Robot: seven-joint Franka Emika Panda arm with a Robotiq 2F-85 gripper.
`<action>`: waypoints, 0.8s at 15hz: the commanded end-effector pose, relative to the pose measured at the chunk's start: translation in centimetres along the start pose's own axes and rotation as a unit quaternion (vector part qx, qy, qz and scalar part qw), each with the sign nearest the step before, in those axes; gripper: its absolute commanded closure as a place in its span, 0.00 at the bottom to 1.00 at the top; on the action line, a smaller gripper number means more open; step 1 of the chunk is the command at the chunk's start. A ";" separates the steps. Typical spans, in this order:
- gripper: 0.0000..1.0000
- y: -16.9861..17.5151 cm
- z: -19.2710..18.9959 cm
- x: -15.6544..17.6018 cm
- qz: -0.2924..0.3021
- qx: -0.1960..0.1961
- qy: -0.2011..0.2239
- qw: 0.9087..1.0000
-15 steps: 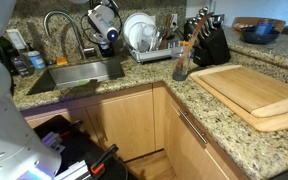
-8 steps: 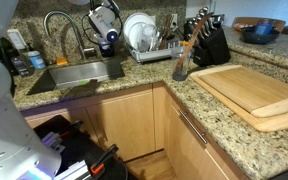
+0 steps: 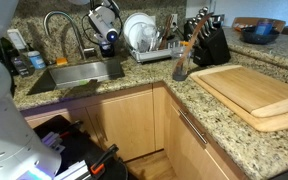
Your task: Move the bottle forward
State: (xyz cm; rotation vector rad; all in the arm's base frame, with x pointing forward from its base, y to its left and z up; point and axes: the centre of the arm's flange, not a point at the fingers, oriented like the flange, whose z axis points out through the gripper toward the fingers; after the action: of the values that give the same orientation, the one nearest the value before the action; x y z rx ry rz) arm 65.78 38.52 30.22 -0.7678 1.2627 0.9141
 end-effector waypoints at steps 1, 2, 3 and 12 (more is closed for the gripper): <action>0.01 -0.4 -0.4 0.1 -0.004 0.005 0.022 1.000; 0.00 -0.6 -0.5 0.0 -0.006 0.007 0.024 1.000; 0.00 -0.8 -0.6 0.0 -0.006 0.009 0.026 1.000; 0.00 -2.0 -2.4 -1.6 -0.047 0.015 0.083 0.995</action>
State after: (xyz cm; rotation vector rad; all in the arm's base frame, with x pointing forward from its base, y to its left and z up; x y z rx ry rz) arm 66.42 36.80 29.81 -0.8389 1.3302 0.8284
